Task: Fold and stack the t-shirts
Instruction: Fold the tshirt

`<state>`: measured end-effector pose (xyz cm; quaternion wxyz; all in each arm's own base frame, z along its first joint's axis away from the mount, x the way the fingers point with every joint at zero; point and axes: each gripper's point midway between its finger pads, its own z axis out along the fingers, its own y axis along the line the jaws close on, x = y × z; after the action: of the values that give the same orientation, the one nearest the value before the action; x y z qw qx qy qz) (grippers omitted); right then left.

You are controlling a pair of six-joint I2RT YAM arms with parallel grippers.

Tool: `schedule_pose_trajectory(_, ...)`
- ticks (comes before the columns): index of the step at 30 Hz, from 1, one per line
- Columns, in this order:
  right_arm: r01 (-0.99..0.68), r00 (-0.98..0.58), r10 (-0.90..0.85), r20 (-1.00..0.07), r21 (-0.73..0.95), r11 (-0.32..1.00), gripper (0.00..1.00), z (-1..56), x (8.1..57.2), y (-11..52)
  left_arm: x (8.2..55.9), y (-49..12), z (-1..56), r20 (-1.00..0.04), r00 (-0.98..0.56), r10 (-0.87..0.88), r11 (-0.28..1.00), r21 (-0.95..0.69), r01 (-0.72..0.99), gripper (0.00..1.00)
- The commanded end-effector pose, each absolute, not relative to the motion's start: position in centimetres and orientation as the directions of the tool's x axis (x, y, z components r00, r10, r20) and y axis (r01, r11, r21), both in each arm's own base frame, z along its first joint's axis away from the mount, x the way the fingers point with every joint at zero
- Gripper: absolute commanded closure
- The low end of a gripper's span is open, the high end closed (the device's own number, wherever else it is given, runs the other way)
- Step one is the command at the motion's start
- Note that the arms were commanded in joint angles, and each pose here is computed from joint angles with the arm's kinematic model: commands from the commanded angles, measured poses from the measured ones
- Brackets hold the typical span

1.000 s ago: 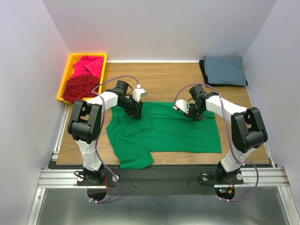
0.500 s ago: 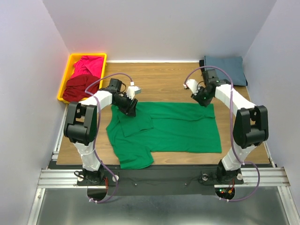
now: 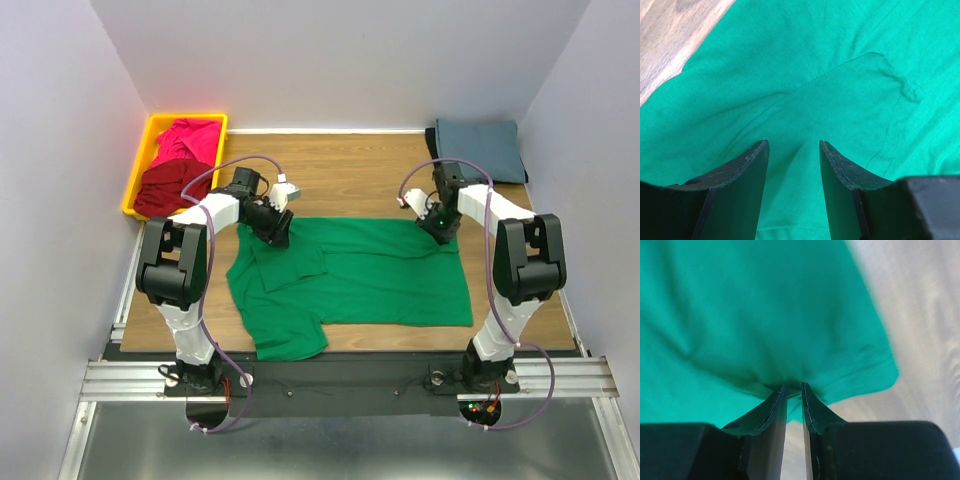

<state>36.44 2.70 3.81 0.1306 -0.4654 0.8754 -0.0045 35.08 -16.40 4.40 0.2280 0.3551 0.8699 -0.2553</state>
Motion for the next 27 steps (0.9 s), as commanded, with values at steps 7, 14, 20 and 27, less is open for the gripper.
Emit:
schedule_pose_trajectory(7, -0.853, -0.475, -0.869, -0.138, -0.169, 0.493, 0.76, 6.4, 32.7, -0.1, 35.9, -15.7, 5.4, -0.602, -0.623, 0.499, 0.62, -0.255, 0.742, 0.43)
schedule_pose_trajectory(14, -0.833, -0.491, -0.849, -0.194, -0.178, 0.523, 0.69, 8.8, 33.4, -1.0, 37.5, -13.7, 8.2, -0.643, -0.61, 0.462, 0.649, -0.223, 0.727, 0.43)
schedule_pose_trajectory(20, -0.707, -0.63, -0.682, -0.37, -0.091, 0.702, 0.68, 10.4, 38.0, -0.9, 39.9, -10.5, 10.2, -0.668, -0.619, 0.414, 0.706, -0.194, 0.681, 0.44)
schedule_pose_trajectory(27, -0.676, -0.69, -0.603, -0.399, 0.059, 0.734, 0.69, 8.1, 38.0, 1.3, 40.4, -10.5, 9.5, -0.665, -0.632, 0.397, 0.708, -0.216, 0.672, 0.44)
